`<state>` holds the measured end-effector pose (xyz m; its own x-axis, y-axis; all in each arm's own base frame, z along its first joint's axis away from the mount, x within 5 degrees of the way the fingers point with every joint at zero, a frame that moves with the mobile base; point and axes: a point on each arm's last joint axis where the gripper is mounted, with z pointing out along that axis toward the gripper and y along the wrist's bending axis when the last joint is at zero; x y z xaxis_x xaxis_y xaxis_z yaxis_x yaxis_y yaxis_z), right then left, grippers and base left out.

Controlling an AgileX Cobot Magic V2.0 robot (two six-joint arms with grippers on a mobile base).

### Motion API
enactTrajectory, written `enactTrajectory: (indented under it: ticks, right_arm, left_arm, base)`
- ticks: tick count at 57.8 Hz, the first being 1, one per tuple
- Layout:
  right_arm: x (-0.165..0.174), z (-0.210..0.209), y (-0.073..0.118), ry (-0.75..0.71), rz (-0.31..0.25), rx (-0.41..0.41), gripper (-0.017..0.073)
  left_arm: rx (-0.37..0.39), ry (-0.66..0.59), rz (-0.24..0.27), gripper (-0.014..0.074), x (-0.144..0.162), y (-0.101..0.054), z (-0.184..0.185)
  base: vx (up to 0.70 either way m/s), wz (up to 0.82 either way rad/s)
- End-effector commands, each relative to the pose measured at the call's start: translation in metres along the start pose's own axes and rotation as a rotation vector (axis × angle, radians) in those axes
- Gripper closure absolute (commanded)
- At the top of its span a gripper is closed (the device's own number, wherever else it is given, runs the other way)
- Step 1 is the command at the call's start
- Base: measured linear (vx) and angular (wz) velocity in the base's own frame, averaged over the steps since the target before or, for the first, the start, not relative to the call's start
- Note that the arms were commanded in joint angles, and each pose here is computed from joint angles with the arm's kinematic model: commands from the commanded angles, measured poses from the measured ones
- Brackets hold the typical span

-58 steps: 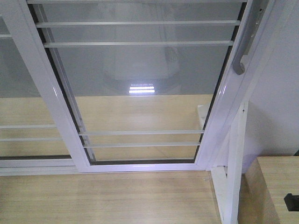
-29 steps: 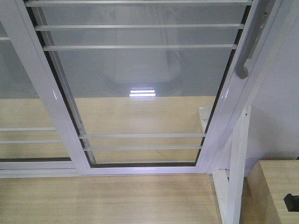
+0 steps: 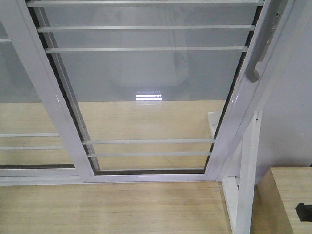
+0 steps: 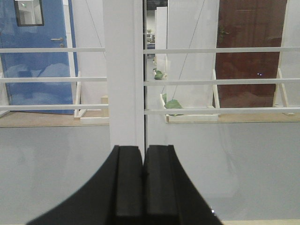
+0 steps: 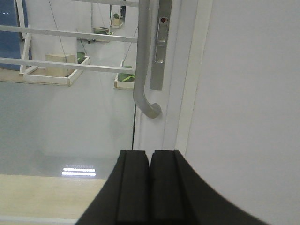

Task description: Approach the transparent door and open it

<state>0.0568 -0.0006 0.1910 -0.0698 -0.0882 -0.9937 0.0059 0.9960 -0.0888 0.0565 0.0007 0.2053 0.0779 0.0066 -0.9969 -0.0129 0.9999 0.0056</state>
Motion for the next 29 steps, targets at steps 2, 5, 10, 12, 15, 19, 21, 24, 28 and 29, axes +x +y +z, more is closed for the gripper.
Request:
enactTrajectory:
  ticks: [2, 5, 10, 12, 15, 19, 21, 24, 28, 29]
  right_arm:
    - [-0.0021, 0.0016, -0.0006, -0.048, -0.012, 0.011, 0.0567]
    - [-0.0021, 0.0016, -0.0006, -0.048, -0.012, 0.011, 0.0567]
    - [-0.0021, 0.0016, -0.0006, -0.048, -0.012, 0.011, 0.0567]
    - [-0.0021, 0.0016, -0.0006, -0.048, -0.012, 0.011, 0.0567]
    - [-0.0021, 0.0016, -0.0006, -0.048, -0.012, 0.011, 0.0567]
    - [-0.0021, 0.0016, -0.0006, -0.048, -0.012, 0.011, 0.0567]
    - [-0.0022, 0.0016, -0.0006, -0.049, -0.012, 0.011, 0.0567]
    - [-0.0022, 0.0016, -0.0006, -0.049, -0.013, 0.011, 0.0567]
    - [-0.0023, 0.0016, -0.0006, -0.05, -0.013, 0.011, 0.0567]
    - [-0.0023, 0.0016, -0.0006, -0.05, -0.015, 0.011, 0.0567]
  left_arm:
    - [0.008, -0.055, -0.006, 0.0599, 0.0025, -0.0006, 0.0001]
    - [0.008, -0.055, -0.006, 0.0599, 0.0025, -0.0006, 0.0001]
    - [0.008, -0.055, -0.006, 0.0599, 0.0025, -0.0006, 0.0001]
    - [0.008, -0.055, -0.006, 0.0599, 0.0025, -0.0006, 0.0001]
    - [0.008, -0.055, -0.006, 0.0599, 0.0025, -0.0006, 0.0001]
    - [0.008, -0.055, -0.006, 0.0599, 0.0025, -0.0006, 0.0001]
    - [0.008, -0.055, -0.006, 0.0599, 0.0025, -0.0006, 0.0001]
    - [0.008, -0.057, -0.004, 0.0599, 0.0022, -0.0006, 0.0001]
    - [0.008, -0.06, -0.004, 0.0599, 0.002, -0.0007, 0.0001]
    - [0.008, -0.06, -0.004, 0.0599, 0.002, -0.0007, 0.0001]
  base:
    - [0.0, 0.0]
    - [0.0, 0.0]
    - [0.0, 0.0]
    - [0.0, 0.0]
    - [0.0, 0.0]
    - [0.0, 0.0]
    - [0.0, 0.0]
    - [0.0, 0.0]
    - [0.0, 0.0]
    - [0.0, 0.0]
